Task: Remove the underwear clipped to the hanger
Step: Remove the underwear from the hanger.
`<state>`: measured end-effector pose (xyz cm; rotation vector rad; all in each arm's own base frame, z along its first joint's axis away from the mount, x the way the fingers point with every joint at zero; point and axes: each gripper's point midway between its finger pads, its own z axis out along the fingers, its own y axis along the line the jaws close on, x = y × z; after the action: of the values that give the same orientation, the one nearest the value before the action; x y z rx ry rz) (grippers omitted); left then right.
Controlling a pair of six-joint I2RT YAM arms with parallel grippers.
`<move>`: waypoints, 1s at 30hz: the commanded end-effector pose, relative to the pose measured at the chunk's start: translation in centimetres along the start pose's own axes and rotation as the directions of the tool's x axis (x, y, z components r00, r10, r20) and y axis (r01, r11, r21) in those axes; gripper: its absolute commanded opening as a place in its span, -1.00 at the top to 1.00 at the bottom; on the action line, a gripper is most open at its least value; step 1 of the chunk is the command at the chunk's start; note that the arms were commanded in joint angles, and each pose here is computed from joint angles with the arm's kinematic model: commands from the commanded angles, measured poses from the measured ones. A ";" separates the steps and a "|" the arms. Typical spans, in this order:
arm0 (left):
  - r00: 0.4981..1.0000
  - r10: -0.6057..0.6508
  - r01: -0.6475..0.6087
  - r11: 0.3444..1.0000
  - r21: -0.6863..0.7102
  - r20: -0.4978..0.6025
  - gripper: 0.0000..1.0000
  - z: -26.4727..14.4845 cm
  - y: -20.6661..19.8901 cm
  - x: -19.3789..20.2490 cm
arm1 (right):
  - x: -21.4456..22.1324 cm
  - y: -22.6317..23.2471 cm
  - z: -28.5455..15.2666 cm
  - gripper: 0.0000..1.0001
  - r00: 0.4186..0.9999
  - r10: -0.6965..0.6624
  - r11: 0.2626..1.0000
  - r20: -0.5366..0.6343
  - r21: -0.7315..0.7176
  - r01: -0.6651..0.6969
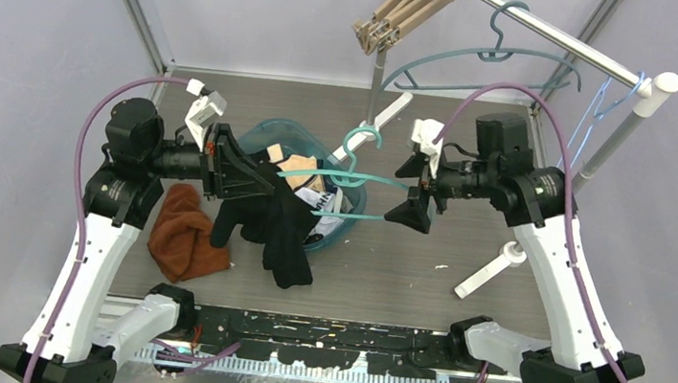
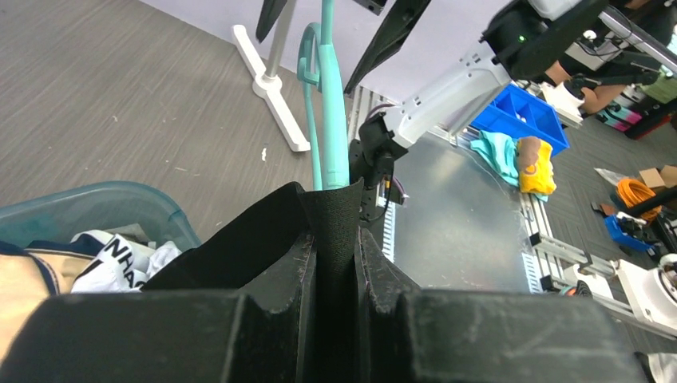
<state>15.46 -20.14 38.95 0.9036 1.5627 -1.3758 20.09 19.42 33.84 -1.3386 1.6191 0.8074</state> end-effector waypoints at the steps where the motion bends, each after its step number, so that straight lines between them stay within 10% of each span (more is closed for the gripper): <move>1: 0.995 0.098 -0.098 0.992 0.075 0.004 1.00 0.2 -1.3 -0.5 | -2.0 1.3 0.9 -0.79 0.998 -0.042 0.996 0.055 -0.081 0.047; 12: 0.993 0.114 -0.113 0.989 0.095 -0.011 1.00 0.4 -0.6 0.8 | -1.1 2.5 1.5 0.97 0.987 -0.078 0.992 0.144 -0.087 0.091; 18: 0.993 0.117 -0.115 0.989 0.098 -0.016 1.00 0.5 -0.1 1.2 | -0.6 2.5 1.3 0.98 0.984 -0.074 0.995 0.160 -0.055 0.084; 23: 0.993 0.119 -0.117 0.988 0.096 -0.018 0.32 0.8 0.2 0.9 | -0.7 2.3 0.7 0.98 0.979 -0.056 0.997 0.196 -0.034 0.064; 30: 0.991 0.130 -0.128 0.987 0.094 -0.018 0.06 1.2 0.5 0.3 | -0.6 2.1 -0.2 0.98 0.974 -0.046 0.999 0.222 -0.002 0.047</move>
<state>15.96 -21.06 36.23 0.9953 1.5544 -1.4175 18.49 19.93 31.97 -1.2579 1.5125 0.8990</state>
